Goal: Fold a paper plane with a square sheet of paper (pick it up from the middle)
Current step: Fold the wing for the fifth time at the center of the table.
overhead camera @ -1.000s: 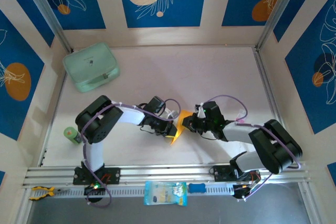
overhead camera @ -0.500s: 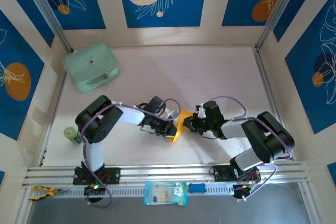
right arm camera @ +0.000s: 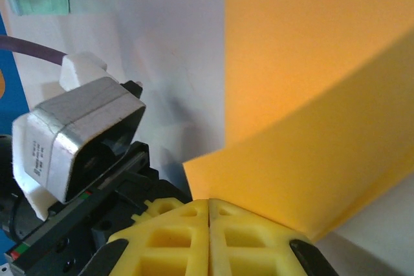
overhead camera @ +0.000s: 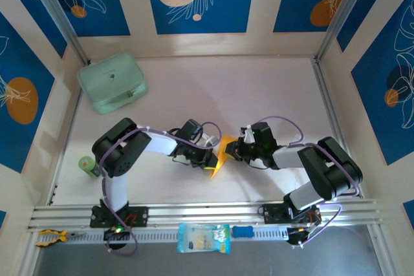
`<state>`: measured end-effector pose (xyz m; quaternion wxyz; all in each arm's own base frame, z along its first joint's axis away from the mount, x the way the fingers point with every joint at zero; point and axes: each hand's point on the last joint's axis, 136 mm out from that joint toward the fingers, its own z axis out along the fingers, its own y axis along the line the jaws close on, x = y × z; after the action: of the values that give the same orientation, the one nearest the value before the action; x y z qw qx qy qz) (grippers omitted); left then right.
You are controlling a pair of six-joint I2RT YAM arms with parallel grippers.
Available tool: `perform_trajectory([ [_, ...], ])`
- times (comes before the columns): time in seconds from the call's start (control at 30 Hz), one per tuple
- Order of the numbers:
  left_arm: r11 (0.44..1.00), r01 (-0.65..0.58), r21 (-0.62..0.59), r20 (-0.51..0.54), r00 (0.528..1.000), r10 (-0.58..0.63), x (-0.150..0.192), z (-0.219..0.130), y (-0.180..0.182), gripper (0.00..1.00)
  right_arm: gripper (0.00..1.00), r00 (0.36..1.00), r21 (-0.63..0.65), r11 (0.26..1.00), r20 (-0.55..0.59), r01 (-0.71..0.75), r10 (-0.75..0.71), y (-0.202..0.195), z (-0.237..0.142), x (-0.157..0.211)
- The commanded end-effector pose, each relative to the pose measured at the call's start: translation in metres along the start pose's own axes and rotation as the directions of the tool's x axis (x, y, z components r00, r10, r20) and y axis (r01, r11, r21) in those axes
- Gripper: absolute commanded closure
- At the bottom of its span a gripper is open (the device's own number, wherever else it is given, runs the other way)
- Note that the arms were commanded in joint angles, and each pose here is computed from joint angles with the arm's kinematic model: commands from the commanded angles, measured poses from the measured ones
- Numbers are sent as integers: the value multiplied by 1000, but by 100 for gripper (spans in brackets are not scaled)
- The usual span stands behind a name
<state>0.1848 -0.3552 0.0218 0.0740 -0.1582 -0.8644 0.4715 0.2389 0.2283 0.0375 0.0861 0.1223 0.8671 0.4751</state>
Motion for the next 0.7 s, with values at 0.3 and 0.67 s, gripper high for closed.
perform_trajectory([
  [0.3, 988, 99, -114, 57, 994, -93, -2, -9, 36, 100, 93, 999, 12, 1000, -48, 0, 1, -9, 13, -2],
  [0.67, 990, 68, -121, 43, 997, -64, 1, -13, 32, 87, 93, 994, 124, 987, -44, -98, 104, -44, 17, 2],
])
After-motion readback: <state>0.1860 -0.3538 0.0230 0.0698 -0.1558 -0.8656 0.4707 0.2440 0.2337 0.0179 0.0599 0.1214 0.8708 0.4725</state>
